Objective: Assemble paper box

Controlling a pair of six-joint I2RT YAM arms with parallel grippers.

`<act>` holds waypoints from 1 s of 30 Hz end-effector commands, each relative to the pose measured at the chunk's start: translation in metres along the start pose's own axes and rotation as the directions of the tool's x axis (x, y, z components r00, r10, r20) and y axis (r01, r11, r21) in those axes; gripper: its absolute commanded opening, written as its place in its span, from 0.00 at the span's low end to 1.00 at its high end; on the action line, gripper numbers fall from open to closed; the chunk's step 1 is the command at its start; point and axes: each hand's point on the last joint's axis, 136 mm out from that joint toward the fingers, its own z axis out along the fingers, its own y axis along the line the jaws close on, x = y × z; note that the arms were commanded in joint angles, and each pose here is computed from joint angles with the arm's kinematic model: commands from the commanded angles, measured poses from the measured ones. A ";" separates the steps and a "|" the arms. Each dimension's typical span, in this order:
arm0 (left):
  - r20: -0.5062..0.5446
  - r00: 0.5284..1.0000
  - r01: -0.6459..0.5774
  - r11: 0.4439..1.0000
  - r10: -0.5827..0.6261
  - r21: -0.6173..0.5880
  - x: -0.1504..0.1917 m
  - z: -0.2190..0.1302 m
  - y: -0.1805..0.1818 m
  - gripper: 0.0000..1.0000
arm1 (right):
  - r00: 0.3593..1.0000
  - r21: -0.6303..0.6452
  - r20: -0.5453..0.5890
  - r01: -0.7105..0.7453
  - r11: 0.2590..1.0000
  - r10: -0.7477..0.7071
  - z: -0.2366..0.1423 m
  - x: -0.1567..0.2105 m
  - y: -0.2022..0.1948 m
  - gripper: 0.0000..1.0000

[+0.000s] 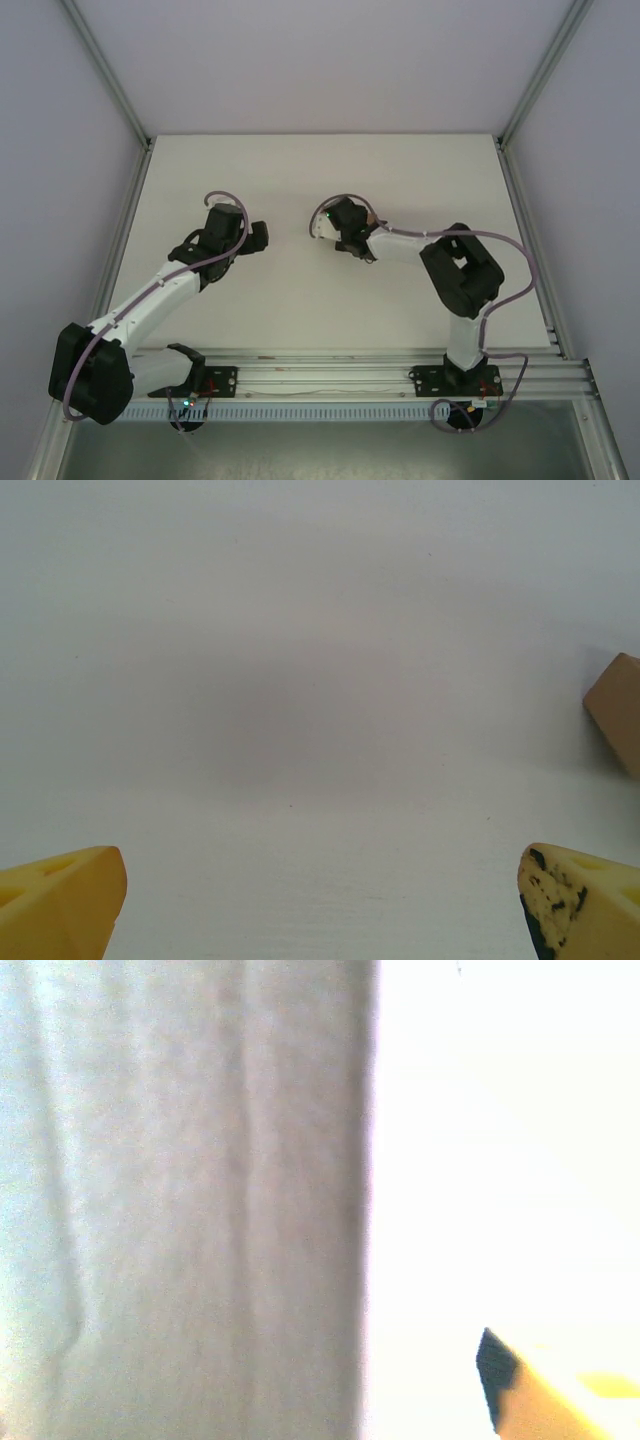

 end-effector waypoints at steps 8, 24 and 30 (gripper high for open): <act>0.074 0.997 -0.028 1.000 0.029 -0.014 -0.026 -0.013 0.000 1.00 | 0.970 -0.431 0.208 -0.022 0.902 0.123 -0.120 -0.014 0.055 1.00; 0.512 0.855 0.085 0.953 0.079 -0.290 -0.071 -0.007 0.102 1.00 | -0.078 0.131 0.455 -0.979 -0.153 0.887 -0.128 0.223 -0.108 1.00; 0.554 0.822 0.049 0.951 0.135 -0.304 -0.050 0.012 0.115 1.00 | -0.028 0.113 0.569 -0.987 -0.112 0.822 -0.109 0.233 -0.090 1.00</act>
